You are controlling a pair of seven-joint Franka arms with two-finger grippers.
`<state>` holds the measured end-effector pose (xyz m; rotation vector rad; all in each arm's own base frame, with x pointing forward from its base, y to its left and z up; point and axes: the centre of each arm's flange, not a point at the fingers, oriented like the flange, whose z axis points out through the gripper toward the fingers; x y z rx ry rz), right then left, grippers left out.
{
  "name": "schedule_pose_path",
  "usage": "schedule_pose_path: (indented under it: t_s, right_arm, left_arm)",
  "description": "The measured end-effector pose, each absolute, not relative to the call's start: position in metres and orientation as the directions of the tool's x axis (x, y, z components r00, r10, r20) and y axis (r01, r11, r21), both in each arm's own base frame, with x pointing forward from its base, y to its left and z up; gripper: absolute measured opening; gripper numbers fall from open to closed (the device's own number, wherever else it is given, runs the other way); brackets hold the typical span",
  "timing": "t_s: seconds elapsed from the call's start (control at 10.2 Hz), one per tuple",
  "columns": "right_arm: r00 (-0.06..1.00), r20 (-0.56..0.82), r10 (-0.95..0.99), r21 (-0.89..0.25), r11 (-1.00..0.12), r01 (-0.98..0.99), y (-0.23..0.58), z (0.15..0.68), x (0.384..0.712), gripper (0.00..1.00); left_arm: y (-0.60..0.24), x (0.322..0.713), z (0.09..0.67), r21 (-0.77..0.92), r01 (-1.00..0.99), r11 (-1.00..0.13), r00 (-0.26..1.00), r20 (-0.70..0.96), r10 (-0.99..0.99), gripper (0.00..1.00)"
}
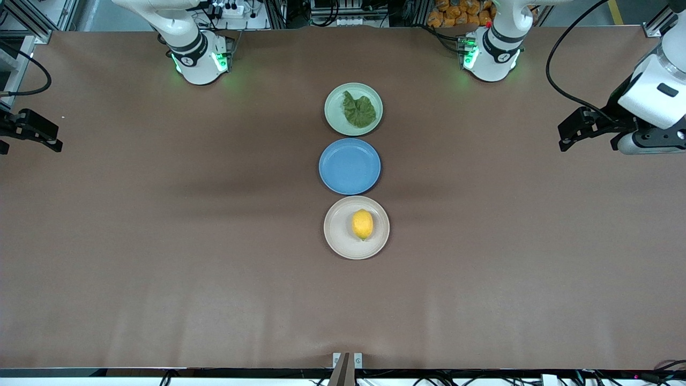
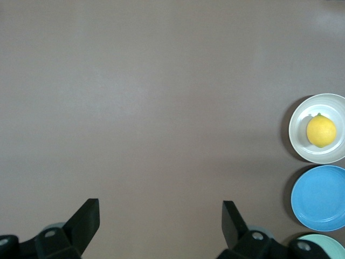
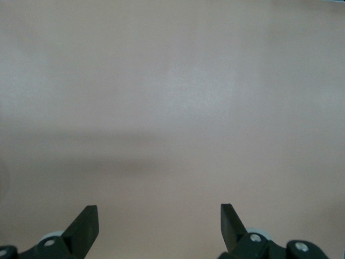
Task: Place lemon and lettuce in plates
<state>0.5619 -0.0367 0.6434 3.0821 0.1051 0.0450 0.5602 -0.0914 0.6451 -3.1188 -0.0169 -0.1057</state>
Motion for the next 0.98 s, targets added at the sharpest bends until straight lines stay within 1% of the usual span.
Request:
schedule_pose_path:
  t_s: [0.98]
  right_arm:
    - [0.997,0.028,0.077,0.056,-0.996,0.076,-0.032,0.6435,0.5622,1.0]
  left_arm:
    - [-0.079,0.5588,0.6413,-0.028,0.015,-0.999,0.999,0.034,0.014,1.0]
